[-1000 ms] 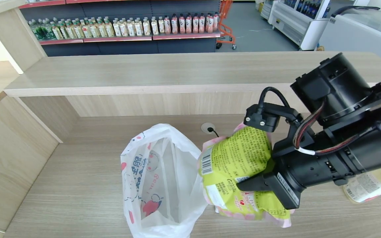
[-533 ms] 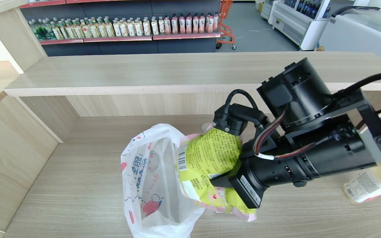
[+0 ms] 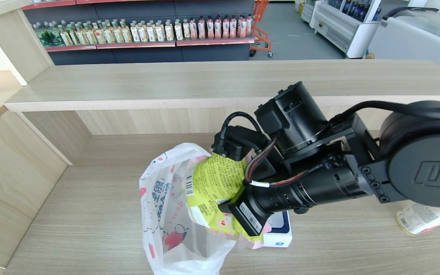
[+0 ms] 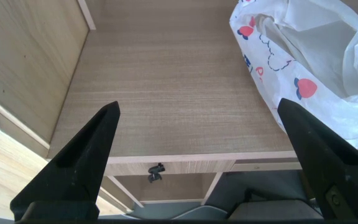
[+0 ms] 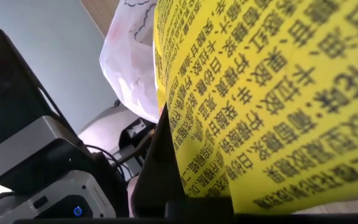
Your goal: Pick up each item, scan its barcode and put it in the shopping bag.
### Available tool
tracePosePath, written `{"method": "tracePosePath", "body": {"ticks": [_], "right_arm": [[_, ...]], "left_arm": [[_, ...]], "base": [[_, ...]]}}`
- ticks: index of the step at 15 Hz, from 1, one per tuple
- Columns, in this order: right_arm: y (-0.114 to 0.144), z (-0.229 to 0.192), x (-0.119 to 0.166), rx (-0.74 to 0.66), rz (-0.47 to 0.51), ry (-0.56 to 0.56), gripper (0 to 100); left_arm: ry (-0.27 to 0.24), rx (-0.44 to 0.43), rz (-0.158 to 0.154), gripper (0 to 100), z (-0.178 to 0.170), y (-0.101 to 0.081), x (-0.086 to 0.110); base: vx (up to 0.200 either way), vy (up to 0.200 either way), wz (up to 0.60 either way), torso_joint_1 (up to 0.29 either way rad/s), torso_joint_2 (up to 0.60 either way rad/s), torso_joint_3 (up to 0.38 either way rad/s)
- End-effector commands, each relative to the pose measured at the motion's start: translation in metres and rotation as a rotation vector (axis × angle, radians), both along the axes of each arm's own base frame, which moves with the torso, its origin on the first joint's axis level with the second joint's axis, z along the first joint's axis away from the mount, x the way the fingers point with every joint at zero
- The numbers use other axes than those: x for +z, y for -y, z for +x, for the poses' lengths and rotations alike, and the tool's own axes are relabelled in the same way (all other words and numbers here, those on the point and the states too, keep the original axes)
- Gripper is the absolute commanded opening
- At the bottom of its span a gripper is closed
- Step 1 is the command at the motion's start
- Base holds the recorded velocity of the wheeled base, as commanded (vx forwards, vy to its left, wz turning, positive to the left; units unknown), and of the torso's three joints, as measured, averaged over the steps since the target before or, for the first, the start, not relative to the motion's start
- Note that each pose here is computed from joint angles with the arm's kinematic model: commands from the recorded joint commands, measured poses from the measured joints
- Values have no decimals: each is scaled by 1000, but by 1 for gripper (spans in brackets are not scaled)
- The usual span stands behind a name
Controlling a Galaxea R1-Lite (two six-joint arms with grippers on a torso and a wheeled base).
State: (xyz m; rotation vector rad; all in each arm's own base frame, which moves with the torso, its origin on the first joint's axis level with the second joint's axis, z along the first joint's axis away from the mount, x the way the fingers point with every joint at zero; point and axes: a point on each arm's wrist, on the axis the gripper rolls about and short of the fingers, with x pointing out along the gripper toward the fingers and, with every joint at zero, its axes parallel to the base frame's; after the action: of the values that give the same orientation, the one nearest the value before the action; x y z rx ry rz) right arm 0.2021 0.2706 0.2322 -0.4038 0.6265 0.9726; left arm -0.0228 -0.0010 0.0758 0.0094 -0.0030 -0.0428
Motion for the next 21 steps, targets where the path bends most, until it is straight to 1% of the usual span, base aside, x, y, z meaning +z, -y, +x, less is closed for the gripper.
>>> {"method": "tracePosePath", "body": {"ticks": [1,4,8,11,18,19,21], "right_arm": [[-14,3,-7,15,-10,-5,0],[-26,4,-10,17,-20,8,0],[-32,8,-20,-8,-59,16,0],[-29,7,-19,15,-93,58,0],[-30,4,-24,24,-110,44,0],[-30,4,-24,23,-110,43,100],[-30,4,-24,21,-100,42,100]], "left_arm": [[-1,0,0,100,0,0,0],[-1,0,0,100,0,0,0],[-1,0,0,100,0,0,0],[-1,0,0,100,0,0,0],[-1,0,0,100,0,0,0],[-1,0,0,100,0,0,0],[-1,0,0,100,0,0,0]], "base": [[0,0,0,0,0,0],[0,0,0,0,0,0],[0,0,0,0,0,0],[0,0,0,0,0,0],[0,0,0,0,0,0],[0,0,0,0,0,0],[0,0,0,0,0,0]]}}
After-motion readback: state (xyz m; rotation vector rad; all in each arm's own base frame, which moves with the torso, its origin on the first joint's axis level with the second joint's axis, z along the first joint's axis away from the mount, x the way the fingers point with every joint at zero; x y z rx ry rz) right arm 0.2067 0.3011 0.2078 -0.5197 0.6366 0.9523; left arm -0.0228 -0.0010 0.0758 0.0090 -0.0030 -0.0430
